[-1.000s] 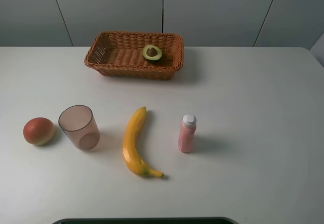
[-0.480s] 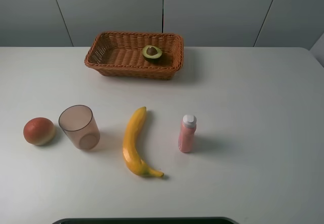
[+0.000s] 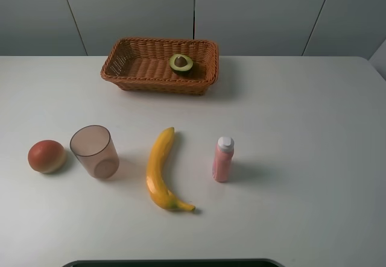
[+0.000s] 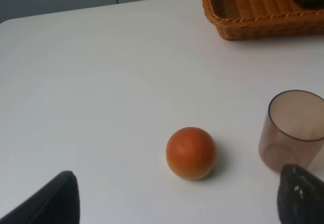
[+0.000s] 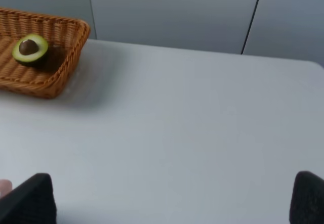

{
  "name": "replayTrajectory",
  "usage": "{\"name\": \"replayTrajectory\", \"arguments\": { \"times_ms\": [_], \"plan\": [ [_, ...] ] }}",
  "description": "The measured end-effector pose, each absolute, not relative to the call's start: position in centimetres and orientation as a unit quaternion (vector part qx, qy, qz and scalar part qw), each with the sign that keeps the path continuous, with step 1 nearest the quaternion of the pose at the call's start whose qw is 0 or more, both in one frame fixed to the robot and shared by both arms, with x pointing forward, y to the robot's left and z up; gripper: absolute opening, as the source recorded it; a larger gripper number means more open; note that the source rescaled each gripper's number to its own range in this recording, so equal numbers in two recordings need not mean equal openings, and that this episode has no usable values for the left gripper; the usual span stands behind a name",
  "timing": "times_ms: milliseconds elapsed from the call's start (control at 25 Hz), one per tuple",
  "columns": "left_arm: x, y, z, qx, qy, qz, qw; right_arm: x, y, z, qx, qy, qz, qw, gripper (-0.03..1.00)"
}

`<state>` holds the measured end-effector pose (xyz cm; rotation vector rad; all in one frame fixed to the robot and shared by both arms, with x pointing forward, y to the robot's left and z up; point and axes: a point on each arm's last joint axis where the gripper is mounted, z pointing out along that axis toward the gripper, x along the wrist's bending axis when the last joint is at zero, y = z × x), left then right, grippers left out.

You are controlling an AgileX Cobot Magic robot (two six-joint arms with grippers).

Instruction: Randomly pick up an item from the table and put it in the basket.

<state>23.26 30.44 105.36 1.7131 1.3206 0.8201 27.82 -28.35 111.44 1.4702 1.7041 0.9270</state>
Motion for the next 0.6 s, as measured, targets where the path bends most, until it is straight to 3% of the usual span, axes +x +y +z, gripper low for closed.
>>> {"name": "replayTrajectory", "arguments": {
  "times_ms": [200, 600],
  "plan": [
    [23.3, 30.4, 105.4, 0.678, 0.523, 0.325, 0.402, 26.7, -28.2, 108.1, 0.58, 0.662, 0.351, 0.32, 0.99],
    [23.3, 30.4, 105.4, 0.678, 0.523, 0.325, 0.402, 24.1, -29.1, 106.5, 0.584, 0.651, 0.338, 0.348, 1.0]
  ]
}}
